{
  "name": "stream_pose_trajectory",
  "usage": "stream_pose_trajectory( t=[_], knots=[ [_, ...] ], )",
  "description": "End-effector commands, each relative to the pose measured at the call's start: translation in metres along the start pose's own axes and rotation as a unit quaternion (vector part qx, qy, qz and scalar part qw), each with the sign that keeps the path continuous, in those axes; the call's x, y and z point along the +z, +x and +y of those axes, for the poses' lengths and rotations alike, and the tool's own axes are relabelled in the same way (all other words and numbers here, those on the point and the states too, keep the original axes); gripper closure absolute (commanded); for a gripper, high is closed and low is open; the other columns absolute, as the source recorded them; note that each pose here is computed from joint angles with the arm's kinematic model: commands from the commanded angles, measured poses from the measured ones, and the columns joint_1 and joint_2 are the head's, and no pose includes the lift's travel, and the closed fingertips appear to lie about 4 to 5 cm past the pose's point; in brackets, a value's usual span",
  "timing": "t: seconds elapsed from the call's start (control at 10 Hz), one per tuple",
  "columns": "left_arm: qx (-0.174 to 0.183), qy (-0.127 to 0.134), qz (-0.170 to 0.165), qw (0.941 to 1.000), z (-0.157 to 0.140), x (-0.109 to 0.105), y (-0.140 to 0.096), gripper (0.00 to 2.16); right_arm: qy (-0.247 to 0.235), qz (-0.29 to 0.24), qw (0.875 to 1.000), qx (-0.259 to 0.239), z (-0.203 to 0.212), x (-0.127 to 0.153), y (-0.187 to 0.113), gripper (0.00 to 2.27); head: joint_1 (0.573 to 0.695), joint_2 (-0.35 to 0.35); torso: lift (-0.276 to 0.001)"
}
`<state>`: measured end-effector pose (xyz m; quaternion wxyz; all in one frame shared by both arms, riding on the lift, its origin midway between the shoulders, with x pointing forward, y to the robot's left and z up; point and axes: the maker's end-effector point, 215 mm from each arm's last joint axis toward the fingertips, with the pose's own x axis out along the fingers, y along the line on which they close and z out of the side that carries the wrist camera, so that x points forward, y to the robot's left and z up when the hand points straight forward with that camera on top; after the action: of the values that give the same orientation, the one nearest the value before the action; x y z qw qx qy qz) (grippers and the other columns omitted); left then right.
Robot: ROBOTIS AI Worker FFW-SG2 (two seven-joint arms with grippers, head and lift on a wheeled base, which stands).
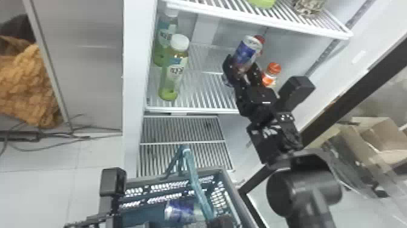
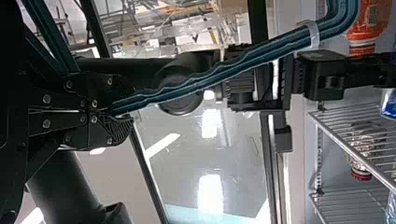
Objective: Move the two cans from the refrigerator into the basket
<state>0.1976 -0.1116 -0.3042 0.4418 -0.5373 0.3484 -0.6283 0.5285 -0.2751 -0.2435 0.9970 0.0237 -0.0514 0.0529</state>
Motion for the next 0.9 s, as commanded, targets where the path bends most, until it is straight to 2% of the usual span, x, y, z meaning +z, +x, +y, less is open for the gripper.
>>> stream_pose_trajectory(
  t=[0.0, 0.5, 0.8],
  knots=[
    [0.0, 0.0, -0.001, 1.0, 0.0, 0.0, 0.0, 1.18, 0.008, 0.004, 1.0, 0.003, 0.004, 0.003, -0.019, 0.8, 0.695, -0.35, -0.276],
    [0.0, 0.0, -0.003, 1.0, 0.0, 0.001, -0.001, 1.18, 0.04, 0.001, 0.999, 0.034, 0.04, 0.025, -0.061, 0.8, 0.695, -0.35, -0.276],
    [0.0, -0.001, -0.004, 1.0, 0.0, 0.001, -0.002, 1.18, 0.06, 0.028, 0.997, 0.05, 0.06, 0.027, -0.09, 0.8, 0.695, -0.35, -0.276]
  ],
)
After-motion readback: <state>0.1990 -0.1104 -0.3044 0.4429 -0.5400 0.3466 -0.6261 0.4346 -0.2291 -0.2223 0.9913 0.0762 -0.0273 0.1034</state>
